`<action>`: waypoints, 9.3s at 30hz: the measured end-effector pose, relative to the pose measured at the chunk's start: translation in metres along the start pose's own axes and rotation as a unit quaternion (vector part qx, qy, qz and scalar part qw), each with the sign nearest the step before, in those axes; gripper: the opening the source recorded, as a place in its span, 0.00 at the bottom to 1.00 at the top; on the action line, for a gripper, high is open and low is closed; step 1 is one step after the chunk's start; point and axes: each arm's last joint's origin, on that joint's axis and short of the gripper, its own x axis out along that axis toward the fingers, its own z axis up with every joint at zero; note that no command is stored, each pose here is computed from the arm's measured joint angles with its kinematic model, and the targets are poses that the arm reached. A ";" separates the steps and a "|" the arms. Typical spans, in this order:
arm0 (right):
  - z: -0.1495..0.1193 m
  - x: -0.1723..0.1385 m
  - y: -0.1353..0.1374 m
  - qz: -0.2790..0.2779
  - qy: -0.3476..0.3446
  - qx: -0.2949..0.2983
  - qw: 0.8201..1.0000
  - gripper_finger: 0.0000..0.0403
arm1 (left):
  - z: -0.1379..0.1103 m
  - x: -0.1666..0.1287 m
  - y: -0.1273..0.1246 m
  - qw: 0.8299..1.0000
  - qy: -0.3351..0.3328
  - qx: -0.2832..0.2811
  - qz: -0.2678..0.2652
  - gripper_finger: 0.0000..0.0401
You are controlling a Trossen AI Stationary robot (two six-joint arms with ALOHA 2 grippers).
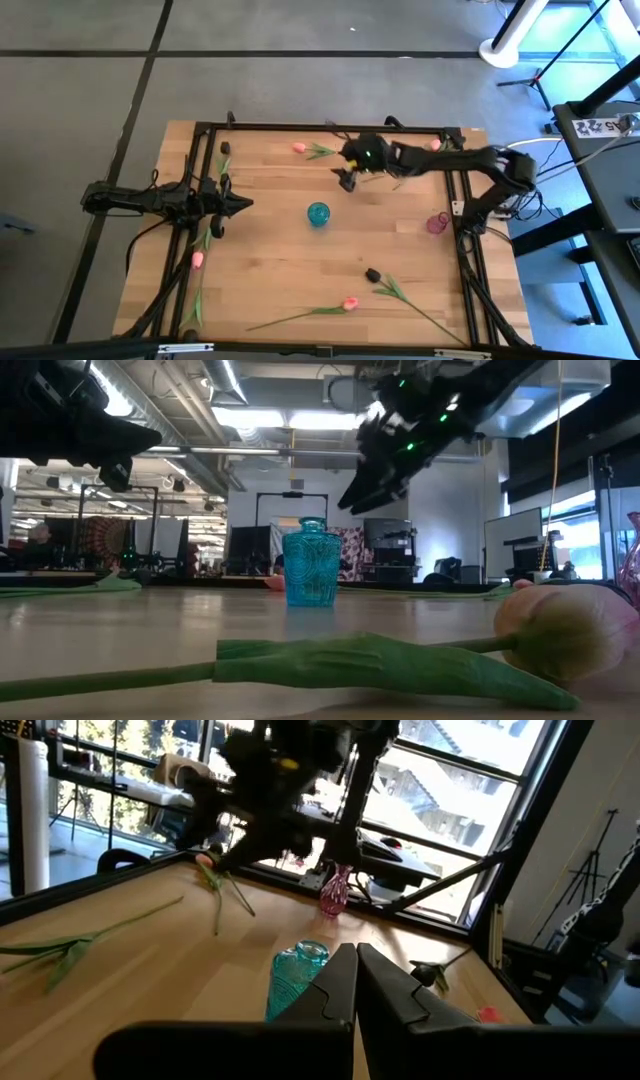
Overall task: Sort flowers into vase by color
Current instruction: Put the pink tulip into the purple vase
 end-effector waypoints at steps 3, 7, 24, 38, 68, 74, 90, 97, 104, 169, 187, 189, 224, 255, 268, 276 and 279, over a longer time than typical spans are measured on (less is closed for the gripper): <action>0.005 0.019 -0.019 0.000 0.008 0.006 1.000 0.71 | 0.000 0.000 0.000 1.000 0.000 0.000 0.000 0.00; 0.009 0.047 -0.040 -0.012 0.042 -0.003 0.999 0.64 | 0.000 0.000 0.000 1.000 0.000 0.000 0.000 0.00; -0.014 0.105 -0.097 -0.004 0.221 -0.028 0.975 0.52 | 0.000 0.000 0.000 1.000 0.000 0.000 0.001 0.00; -0.031 0.117 -0.101 -0.009 0.254 -0.048 0.966 0.19 | 0.000 0.000 0.000 1.000 0.000 0.000 0.000 0.00; 0.115 -0.073 0.011 -0.009 -0.059 -0.032 0.998 0.00 | 0.000 0.000 0.000 1.000 0.000 0.000 0.000 0.00; 0.095 -0.143 0.064 -0.046 -0.099 -0.017 0.994 0.00 | 0.000 0.000 0.000 1.000 0.000 0.000 0.000 0.00; -0.079 -0.241 0.080 -0.060 -0.217 0.036 0.974 0.00 | 0.000 0.000 0.000 1.000 0.000 0.000 0.000 0.00; -0.111 -0.267 0.050 -0.024 -0.249 0.051 0.967 0.00 | 0.000 0.000 0.000 1.000 0.000 0.000 0.000 0.00; -0.128 -0.283 0.021 0.071 -0.244 0.045 0.966 0.00 | 0.000 0.000 0.000 1.000 0.000 0.000 0.000 0.00; -0.149 -0.286 -0.005 0.096 -0.225 0.108 0.964 0.00 | 0.030 0.144 -0.100 0.974 -0.130 0.093 -0.160 0.00; -0.149 -0.285 -0.002 0.112 -0.212 0.102 0.966 0.00 | 0.027 0.218 -0.080 0.985 -0.111 0.075 -0.107 0.00; -0.149 -0.285 -0.003 0.111 -0.212 0.102 0.966 0.00 | 0.026 0.227 -0.083 0.984 -0.113 0.077 -0.118 0.00; -0.156 -0.276 0.002 0.080 -0.213 0.097 0.969 0.00 | 0.006 0.390 -0.057 0.986 -0.112 0.055 -0.112 0.26; -0.168 -0.278 -0.004 0.169 -0.088 0.176 0.966 0.00 | 0.005 0.390 -0.058 0.986 -0.105 0.060 -0.114 0.25; -0.167 -0.275 0.003 0.187 -0.101 0.154 0.965 0.00 | 0.000 0.391 -0.058 0.988 -0.080 0.076 -0.108 0.25; -0.164 -0.276 0.005 0.195 -0.119 0.130 0.965 0.00 | 0.003 0.396 -0.048 0.988 -0.103 0.053 -0.104 0.25; -0.163 -0.276 0.005 0.195 -0.122 0.125 0.965 0.00 | -0.008 0.408 -0.044 0.989 -0.097 0.051 -0.100 0.25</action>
